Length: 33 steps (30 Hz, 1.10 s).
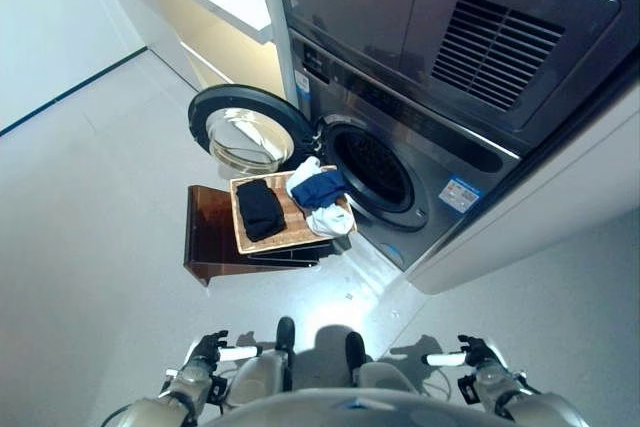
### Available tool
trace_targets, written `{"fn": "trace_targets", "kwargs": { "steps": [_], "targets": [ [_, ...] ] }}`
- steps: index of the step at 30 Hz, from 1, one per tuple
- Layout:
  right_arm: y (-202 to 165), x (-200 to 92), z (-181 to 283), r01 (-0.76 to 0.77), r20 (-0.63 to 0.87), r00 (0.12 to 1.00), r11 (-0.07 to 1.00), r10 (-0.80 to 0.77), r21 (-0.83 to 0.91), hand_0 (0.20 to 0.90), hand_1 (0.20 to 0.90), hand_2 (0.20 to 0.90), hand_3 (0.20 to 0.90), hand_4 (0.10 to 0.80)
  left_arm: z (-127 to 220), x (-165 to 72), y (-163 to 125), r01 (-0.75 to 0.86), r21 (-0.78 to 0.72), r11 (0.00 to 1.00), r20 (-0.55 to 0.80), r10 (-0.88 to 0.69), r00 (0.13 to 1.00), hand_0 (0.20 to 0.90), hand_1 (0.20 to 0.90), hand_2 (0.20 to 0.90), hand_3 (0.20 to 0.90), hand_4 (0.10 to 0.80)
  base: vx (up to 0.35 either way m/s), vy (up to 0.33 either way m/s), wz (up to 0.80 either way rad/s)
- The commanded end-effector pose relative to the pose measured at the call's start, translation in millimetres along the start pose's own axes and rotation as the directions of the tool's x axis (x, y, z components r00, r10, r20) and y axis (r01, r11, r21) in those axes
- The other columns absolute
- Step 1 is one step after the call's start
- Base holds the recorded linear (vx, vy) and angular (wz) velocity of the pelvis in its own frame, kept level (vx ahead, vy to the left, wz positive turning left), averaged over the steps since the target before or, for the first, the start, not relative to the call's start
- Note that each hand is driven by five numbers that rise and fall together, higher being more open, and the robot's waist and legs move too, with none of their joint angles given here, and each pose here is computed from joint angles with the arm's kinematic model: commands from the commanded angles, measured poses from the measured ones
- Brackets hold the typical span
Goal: Pick up the clothes and place them into the washing machine
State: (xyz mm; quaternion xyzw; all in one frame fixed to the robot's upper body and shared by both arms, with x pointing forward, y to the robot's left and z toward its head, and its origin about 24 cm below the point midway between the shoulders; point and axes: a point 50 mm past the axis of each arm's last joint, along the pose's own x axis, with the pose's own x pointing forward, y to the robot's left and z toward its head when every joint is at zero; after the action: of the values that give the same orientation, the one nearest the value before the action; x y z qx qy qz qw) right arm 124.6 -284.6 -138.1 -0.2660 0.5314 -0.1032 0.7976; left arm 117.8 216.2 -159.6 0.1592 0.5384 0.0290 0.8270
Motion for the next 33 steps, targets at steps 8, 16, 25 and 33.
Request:
{"fn": "trace_targets", "kwargs": {
  "steps": [8, 16, 25, 33],
  "targets": [
    [15, -1, 18, -0.035, 0.072, 0.997, 0.999, 0.038, -0.042, 0.9, 0.9, 0.9, 0.9, 0.8, 0, 1, 22, -0.078, 0.034, 0.996, 0.007, 0.077, 0.997, 0.9, 0.9, 0.9, 0.9, 0.8, 0.104, 0.155, -0.21],
    [23, -2, 27, -0.057, 0.101, 0.993, 0.996, 0.063, -0.062, 0.9, 0.9, 0.9, 0.9, 0.8, 0, 1, 23, -0.083, 0.045, 0.996, 0.016, 0.083, 0.996, 0.9, 0.9, 0.9, 0.9, 0.8, 0.059, 0.089, -0.14],
    [22, -2, 58, -0.029, 0.205, 0.977, 0.989, 0.059, -0.148, 0.9, 0.9, 0.9, 0.9, 0.8, 28, 4, 42, -0.135, 0.103, 0.986, 0.096, 0.125, 0.987, 0.9, 0.9, 0.9, 0.9, 0.8, 0.031, 0.063, 0.15],
    [28, -5, 83, 0.013, 0.296, 0.951, 0.949, 0.085, -0.314, 0.9, 0.9, 0.9, 0.9, 0.8, 50, 5, 39, -0.159, 0.1, 0.982, 0.164, 0.141, 0.976, 0.9, 0.9, 0.9, 0.9, 0.8, 0.061, -0.112, 0.32]
  ]
}}
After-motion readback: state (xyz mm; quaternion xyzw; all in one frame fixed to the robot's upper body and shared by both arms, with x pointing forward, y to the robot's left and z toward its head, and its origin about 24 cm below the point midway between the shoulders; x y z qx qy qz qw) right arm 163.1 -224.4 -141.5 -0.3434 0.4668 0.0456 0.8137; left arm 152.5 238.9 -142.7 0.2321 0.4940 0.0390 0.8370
